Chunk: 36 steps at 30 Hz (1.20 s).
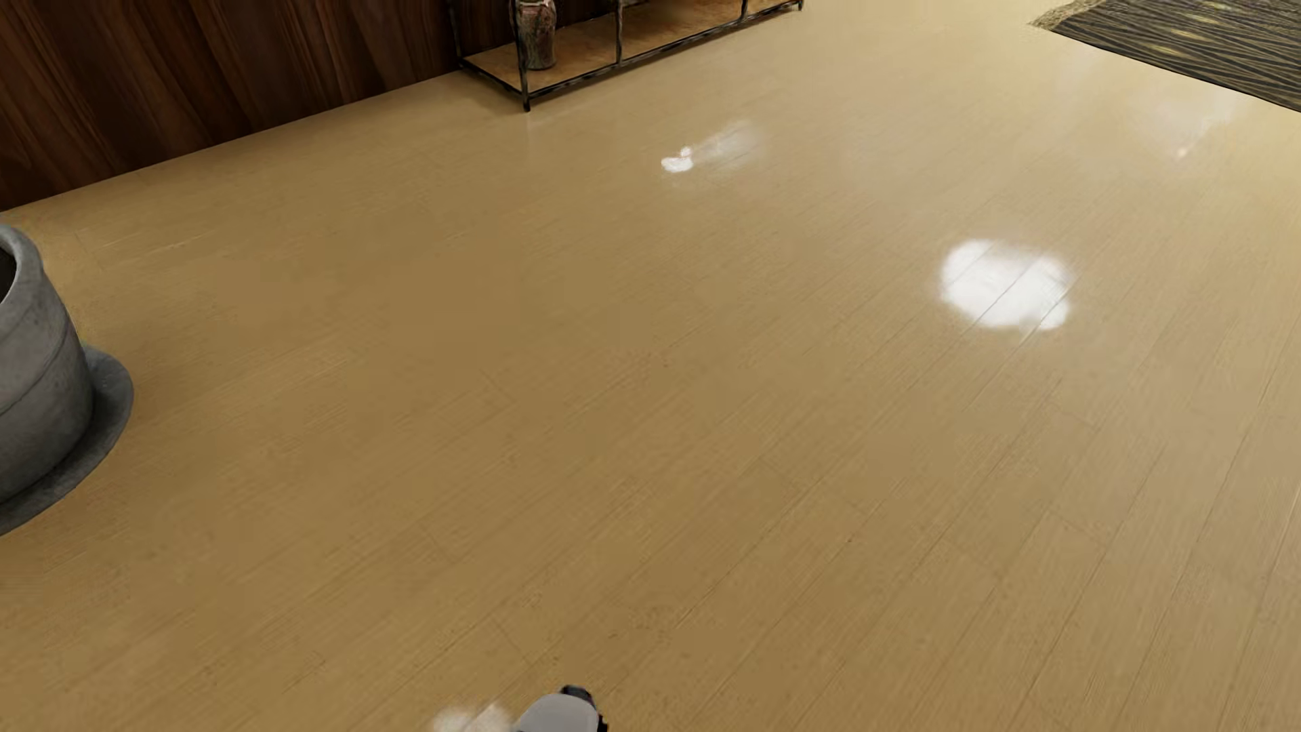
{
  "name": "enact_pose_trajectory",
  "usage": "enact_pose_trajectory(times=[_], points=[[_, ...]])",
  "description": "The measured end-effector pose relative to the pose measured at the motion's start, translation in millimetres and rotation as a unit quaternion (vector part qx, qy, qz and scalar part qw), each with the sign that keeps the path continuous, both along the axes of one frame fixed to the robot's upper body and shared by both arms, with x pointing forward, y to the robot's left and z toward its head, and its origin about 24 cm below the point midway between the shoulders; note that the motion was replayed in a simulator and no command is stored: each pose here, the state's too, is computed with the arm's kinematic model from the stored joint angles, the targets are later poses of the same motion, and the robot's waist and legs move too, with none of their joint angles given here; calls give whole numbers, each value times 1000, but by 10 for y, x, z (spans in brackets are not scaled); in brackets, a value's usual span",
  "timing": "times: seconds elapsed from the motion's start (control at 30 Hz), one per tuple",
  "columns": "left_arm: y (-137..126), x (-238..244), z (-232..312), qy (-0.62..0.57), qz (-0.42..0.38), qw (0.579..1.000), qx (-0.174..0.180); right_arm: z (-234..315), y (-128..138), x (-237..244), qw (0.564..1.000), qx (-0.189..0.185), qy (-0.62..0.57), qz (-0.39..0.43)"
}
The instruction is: Move towards the shelves
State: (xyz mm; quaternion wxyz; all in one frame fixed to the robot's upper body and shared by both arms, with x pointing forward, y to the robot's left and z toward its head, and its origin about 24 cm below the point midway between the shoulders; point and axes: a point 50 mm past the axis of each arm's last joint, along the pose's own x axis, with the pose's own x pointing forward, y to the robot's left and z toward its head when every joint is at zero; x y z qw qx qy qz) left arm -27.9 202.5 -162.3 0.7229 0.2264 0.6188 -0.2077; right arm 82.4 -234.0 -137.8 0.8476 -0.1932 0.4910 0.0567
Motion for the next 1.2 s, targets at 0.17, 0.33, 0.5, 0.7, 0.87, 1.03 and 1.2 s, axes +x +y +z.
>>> enact_pose_trajectory(times=[0.17, 0.33, 0.5, 0.7, 0.87, 1.03, 1.2], points=[[206, 513, 27, -65, 19, 997, 26, -160, 76, -653, 993, -2, 113, 40], [191, 1455, 379, -239, 24, 971, -7, -132, -161, -1357, 975, -35, 220, 18], [250, 1555, 415, -260, 70, 963, -3, -91, -249, -1746, 956, -53, 288, 4], [307, 292, 24, -34, 33, 998, 44, -149, 139, -628, 993, 7, 104, 49], [100, -257, 21, 31, 50, 998, 22, 212, 267, 273, 993, 30, -73, 84], [265, -86, 20, 15, 48, 998, 44, 55, 219, -21, 998, 27, -18, 47], [400, 813, 120, -109, 16, 993, 46, -186, 92, -725, 989, -6, 134, 66]])
